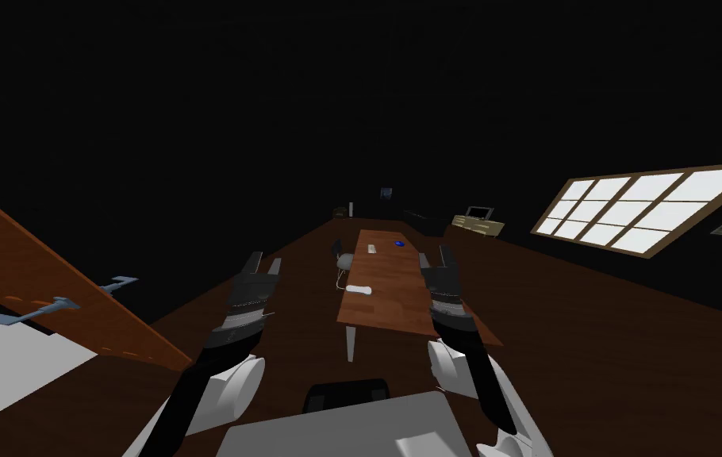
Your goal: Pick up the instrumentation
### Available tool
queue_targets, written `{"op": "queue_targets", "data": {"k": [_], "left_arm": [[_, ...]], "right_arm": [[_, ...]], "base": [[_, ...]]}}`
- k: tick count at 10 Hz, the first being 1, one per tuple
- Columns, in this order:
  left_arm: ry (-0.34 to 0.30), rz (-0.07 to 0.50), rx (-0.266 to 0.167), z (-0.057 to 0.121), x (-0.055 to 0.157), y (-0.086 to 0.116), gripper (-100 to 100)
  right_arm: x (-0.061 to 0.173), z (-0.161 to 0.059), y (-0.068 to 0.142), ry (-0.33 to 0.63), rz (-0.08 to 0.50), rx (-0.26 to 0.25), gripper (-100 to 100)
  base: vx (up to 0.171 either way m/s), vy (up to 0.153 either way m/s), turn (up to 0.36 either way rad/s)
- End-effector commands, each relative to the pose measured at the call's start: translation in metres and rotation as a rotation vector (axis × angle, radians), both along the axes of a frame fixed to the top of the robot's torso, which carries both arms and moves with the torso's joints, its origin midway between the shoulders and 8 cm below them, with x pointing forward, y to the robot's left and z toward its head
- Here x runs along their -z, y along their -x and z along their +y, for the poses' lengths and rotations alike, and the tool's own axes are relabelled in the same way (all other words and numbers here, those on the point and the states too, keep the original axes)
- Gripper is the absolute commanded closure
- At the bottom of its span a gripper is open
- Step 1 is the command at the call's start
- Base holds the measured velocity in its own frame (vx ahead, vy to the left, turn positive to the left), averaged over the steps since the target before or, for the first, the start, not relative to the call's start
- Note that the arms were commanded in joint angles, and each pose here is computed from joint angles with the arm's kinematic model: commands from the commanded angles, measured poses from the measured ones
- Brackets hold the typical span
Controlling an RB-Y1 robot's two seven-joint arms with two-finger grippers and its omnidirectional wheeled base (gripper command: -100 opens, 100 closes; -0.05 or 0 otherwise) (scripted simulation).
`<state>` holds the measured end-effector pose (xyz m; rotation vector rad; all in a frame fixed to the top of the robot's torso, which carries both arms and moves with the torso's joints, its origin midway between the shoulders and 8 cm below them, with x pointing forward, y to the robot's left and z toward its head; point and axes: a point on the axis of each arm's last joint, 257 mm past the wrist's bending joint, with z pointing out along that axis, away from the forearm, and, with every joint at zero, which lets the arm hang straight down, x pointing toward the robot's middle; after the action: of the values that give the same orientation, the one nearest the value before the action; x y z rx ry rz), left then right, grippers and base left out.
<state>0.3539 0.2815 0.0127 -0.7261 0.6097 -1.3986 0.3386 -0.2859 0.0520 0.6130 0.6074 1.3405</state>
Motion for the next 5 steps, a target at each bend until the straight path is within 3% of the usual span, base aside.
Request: {"op": "queue_targets", "data": {"k": [1, 3, 5], "left_arm": [[0.000, 0.000, 0.000, 0.000, 0.000, 0.000, 0], [0.000, 0.000, 0.000, 0.000, 0.000, 0.000, 0], [0.000, 0.000, 0.000, 0.000, 0.000, 0.000, 0]], "right_arm": [[0.001, 0.007, -0.004, 0.038, 0.004, -0.013, -100], [0.004, 0.020, -0.012, 0.099, 0.005, -0.028, -100], [0.007, 0.036, -0.024, 0.170, 0.000, -0.037, -100]], "base": [[0.004, 0.029, 0.004], [0.016, 0.089, 0.002], [-0.009, 0.162, -0.001]]}}
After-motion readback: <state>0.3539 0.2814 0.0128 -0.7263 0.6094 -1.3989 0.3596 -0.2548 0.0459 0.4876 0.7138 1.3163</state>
